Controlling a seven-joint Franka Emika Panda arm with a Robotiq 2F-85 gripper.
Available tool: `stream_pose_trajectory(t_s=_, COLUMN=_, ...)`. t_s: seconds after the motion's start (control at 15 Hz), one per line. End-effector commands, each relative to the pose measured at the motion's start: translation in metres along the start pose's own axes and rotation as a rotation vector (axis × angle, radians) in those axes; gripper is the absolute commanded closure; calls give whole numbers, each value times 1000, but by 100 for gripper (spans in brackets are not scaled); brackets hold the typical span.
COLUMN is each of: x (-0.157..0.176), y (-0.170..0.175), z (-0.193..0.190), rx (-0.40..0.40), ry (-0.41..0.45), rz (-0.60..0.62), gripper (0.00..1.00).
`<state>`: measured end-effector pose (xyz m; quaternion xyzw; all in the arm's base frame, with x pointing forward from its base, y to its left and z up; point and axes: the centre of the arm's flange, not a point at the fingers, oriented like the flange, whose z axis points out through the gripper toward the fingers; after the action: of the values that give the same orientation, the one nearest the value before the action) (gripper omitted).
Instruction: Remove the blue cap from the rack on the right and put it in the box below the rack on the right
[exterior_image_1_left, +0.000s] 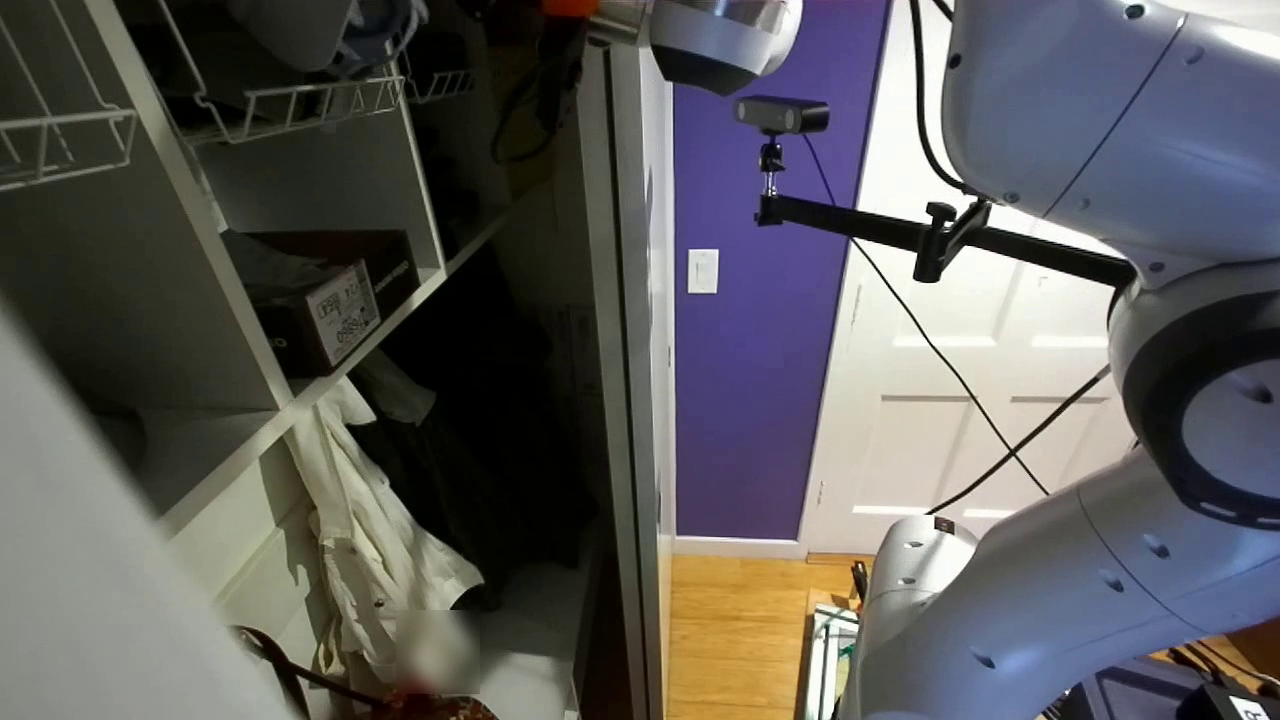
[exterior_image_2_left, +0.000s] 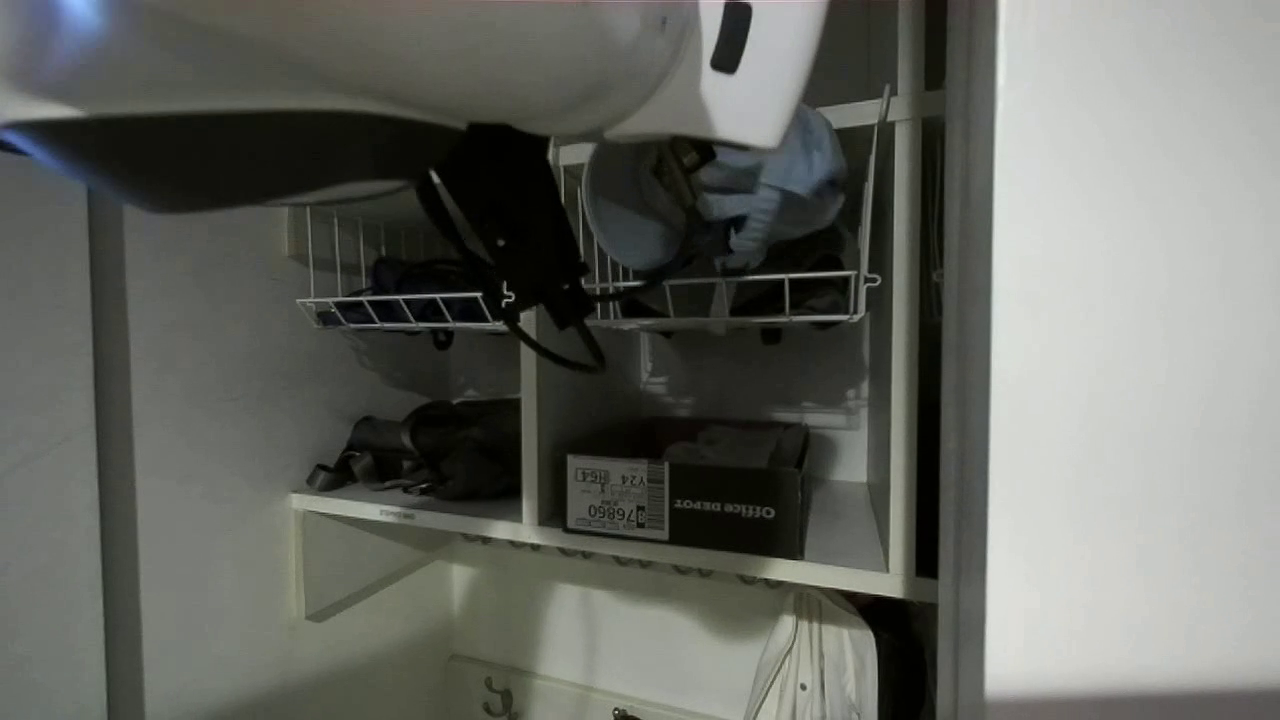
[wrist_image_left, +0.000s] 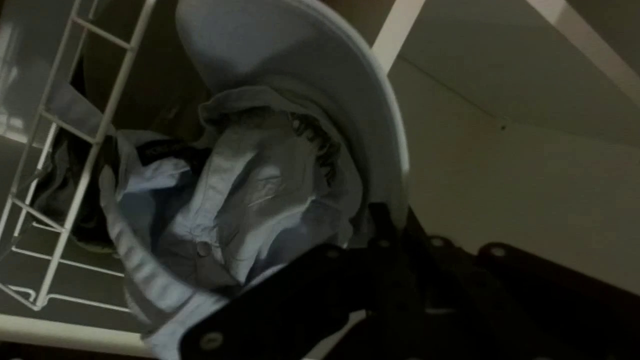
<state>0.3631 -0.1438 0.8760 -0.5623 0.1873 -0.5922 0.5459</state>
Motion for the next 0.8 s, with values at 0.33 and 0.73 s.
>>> stream_pose_trajectory(t_s=0.33, x=1, y=-27, z=-30, rx=63, ry=-54, rz=100, gripper=98)
stream_pose_trajectory(t_s=0.73, x=6, y=-48, z=-66, rx=78, ry=-69, rz=43, gripper=98)
